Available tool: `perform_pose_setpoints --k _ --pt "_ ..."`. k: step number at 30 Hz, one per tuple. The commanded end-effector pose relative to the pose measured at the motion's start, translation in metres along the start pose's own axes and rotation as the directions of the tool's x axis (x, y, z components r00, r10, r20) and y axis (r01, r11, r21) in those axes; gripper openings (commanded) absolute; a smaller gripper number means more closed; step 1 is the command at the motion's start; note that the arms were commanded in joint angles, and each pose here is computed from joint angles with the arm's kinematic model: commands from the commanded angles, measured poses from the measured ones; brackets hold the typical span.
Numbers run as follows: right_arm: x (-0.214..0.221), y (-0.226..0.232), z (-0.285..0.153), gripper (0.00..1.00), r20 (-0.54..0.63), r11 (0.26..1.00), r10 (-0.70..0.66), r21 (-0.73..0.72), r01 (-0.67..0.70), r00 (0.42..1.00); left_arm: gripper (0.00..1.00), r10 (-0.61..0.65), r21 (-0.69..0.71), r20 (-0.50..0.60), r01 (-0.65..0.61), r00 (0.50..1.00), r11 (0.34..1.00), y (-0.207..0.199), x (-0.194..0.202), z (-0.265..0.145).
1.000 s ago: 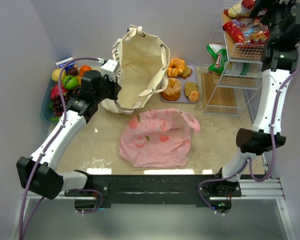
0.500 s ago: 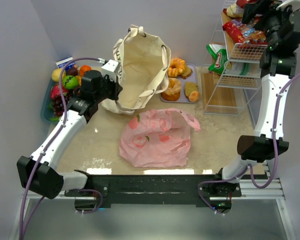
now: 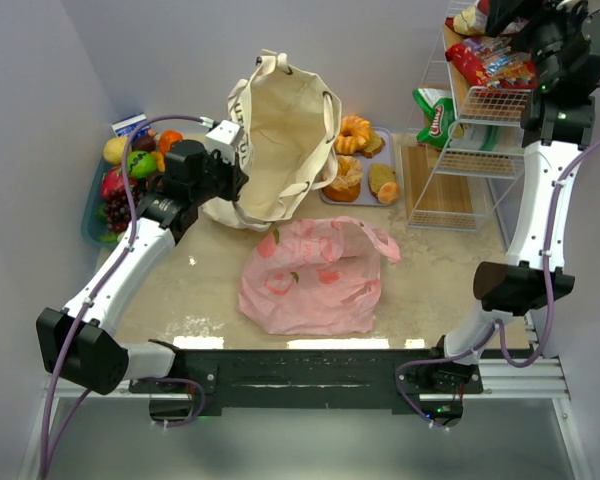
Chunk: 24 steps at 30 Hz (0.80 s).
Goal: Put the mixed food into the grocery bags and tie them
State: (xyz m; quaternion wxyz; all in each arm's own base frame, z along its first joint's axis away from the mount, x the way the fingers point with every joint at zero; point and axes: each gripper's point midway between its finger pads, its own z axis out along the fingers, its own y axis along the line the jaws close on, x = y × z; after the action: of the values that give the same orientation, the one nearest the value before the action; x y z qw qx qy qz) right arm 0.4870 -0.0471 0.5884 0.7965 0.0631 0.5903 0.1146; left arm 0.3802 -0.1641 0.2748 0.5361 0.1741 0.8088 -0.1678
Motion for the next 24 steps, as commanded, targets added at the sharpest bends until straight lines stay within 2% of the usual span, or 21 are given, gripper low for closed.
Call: perform_pose_setpoints --k 1,11,13,16,20,21,23,24 --pt "-0.001 0.001 0.008 0.99 0.001 0.999 0.031 -0.011 -0.031 1.000 0.00 -0.015 0.033 0.056 0.013 0.998 0.999 -0.005 -0.014 0.002" --pt "0.018 -0.009 0.027 0.98 -0.013 0.997 0.081 0.007 -0.080 0.997 0.00 -0.014 0.036 0.062 0.011 0.998 0.999 -0.006 -0.016 0.000" --pt "0.021 -0.009 0.032 0.96 -0.010 0.996 0.088 0.001 -0.088 0.996 0.00 -0.012 0.037 0.064 0.010 0.998 0.999 -0.006 -0.017 -0.001" --pt "0.019 -0.009 0.035 0.83 0.006 0.996 0.085 -0.006 -0.085 0.996 0.00 -0.012 0.042 0.069 0.009 0.998 0.999 -0.008 -0.018 -0.002" --pt "0.006 -0.004 0.034 0.46 0.039 0.997 0.073 -0.024 -0.072 0.997 0.00 -0.012 0.050 0.072 0.008 0.997 0.999 -0.009 -0.019 -0.002" --pt "0.003 -0.002 0.032 0.27 0.045 0.997 0.071 -0.033 -0.069 0.996 0.00 -0.013 0.053 0.072 0.010 0.997 0.999 -0.010 -0.019 -0.002" --pt "-0.007 0.004 0.030 0.14 0.067 0.997 0.067 -0.053 -0.064 0.995 0.00 -0.012 0.065 0.073 0.007 0.997 0.998 -0.012 -0.019 -0.002" --pt "-0.009 0.009 0.029 0.01 0.070 0.995 0.071 -0.073 -0.066 0.995 0.00 -0.013 0.068 0.071 0.008 0.997 0.998 -0.012 -0.018 -0.002"
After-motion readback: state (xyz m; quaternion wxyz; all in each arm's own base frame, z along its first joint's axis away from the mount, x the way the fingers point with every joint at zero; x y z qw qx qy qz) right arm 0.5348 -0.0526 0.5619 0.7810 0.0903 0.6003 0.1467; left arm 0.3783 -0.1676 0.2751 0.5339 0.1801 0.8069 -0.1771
